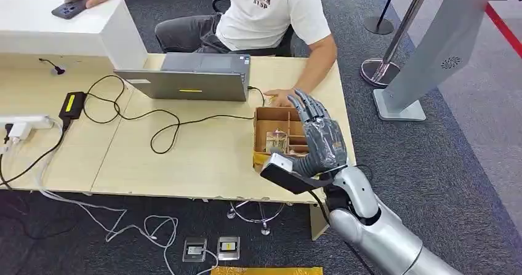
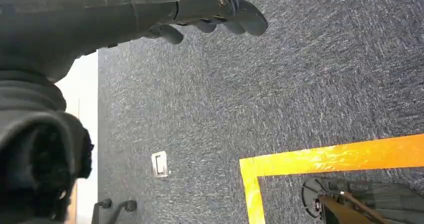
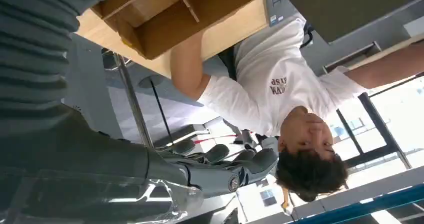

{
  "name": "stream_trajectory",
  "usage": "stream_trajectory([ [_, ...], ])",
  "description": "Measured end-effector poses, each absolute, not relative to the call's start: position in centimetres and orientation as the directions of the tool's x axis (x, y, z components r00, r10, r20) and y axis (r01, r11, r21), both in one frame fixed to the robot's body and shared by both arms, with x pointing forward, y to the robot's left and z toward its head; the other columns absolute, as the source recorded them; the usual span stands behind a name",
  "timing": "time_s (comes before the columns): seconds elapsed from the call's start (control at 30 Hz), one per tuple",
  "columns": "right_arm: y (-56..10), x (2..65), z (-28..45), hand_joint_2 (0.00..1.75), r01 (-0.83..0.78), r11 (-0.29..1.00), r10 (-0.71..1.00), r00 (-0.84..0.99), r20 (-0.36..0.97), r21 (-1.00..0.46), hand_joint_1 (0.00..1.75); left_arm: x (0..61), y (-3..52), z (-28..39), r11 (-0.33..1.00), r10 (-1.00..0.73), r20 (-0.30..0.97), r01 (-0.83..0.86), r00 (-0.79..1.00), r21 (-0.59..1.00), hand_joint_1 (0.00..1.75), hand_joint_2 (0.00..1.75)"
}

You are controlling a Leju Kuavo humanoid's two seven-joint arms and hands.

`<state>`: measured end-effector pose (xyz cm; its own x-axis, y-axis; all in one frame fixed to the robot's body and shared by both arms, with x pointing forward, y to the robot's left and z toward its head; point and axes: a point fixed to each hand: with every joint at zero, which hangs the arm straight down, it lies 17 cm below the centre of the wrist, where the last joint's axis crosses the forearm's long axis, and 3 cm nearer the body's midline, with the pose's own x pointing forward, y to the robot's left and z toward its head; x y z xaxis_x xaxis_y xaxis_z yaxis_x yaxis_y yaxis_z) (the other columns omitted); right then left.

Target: Pass the card to the sensor for recognition and then transmit it.

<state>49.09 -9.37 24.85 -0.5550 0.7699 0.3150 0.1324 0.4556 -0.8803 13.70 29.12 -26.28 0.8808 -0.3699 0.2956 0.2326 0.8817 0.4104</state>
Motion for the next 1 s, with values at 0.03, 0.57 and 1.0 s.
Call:
stream_trajectory([
  [0.03,-9.4,49.0,24.7,1.75,0.128,0.454,0.769,-0.555,0.316,-0.882,0.00,13.7,29.1,-26.3,0.882,-0.369,0.295,0.232,0.881,0.410,0.00,0.00],
  [0.57,-9.8,48.1,18.7,1.75,0.125,0.170,0.856,-0.510,0.084,-0.978,0.00,13.5,29.2,-26.3,0.886,-0.352,0.293,0.216,0.889,0.410,0.00,0.00],
  [1.0,-11.0,49.2,13.7,1.75,0.018,0.106,0.894,-0.439,0.087,-0.994,0.00,13.5,29.2,-26.3,0.888,-0.348,0.291,0.214,0.891,0.407,0.00,0.00],
])
